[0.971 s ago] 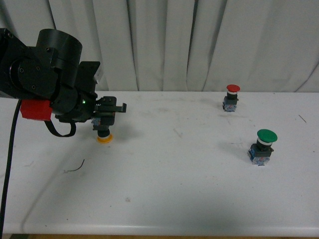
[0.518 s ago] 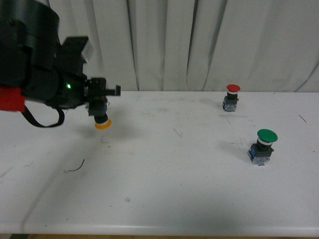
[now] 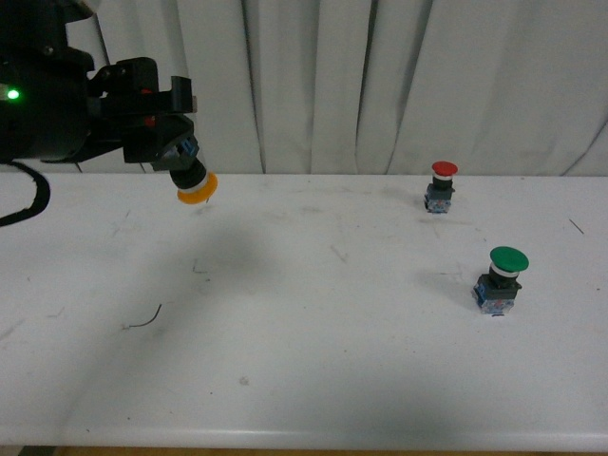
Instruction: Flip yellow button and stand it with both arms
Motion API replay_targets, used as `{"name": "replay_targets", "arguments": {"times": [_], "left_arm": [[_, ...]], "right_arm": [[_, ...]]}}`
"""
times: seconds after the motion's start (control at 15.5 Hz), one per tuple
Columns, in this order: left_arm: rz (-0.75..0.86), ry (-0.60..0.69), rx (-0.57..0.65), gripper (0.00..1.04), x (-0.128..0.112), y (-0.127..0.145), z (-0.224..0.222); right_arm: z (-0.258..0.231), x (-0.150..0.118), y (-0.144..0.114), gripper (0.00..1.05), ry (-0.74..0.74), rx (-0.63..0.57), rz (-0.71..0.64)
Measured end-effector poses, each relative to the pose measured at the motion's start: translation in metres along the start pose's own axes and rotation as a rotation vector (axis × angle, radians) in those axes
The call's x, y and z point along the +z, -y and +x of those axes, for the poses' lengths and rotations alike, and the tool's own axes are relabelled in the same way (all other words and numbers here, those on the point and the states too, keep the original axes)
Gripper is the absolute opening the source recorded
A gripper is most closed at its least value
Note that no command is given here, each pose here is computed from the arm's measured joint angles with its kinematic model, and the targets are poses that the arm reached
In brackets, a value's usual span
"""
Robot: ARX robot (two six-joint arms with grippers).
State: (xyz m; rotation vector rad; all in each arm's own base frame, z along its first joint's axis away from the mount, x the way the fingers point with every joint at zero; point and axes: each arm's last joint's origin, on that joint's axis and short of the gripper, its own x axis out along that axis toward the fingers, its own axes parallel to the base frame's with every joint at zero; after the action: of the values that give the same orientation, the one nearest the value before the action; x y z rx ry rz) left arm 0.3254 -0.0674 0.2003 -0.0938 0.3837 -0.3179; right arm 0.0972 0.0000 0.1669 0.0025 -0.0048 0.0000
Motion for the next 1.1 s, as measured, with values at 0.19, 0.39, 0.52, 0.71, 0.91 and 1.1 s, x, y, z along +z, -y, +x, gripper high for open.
{"name": "replay_targets", "arguments": {"times": [0.19,0.39,0.52,0.71,0.91,1.1], "left_arm": [[-0.169,0.072,-0.115,0.36,-0.019,-0.015,-0.016],[-0.427,0.145,-0.297,0.36,-0.035,-0.027,-0.012],[-0.584,0.185,-0.406,0.36,-0.043,-0.028,-0.008],[-0.794,0.16,-0.504,0.36,-0.05,-0.019,-0.015],[-0.94,0.068,-0.514,0.36,-0.065,-0.008,-0.014],[-0.982,0.067,-0.514,0.36,-0.063,-0.008,-0.014]], "right_arm": [[0.0,0.0,0.0,0.98,0.0,0.0,0.0],[0.0,0.0,0.0,0.98,0.0,0.0,0.0],[0.0,0.0,0.0,0.98,0.0,0.0,0.0],[0.0,0.0,0.0,0.98,0.0,0.0,0.0],[0.0,0.0,0.0,0.98,0.0,0.0,0.0],[0.0,0.0,0.0,0.98,0.0,0.0,0.0]]}}
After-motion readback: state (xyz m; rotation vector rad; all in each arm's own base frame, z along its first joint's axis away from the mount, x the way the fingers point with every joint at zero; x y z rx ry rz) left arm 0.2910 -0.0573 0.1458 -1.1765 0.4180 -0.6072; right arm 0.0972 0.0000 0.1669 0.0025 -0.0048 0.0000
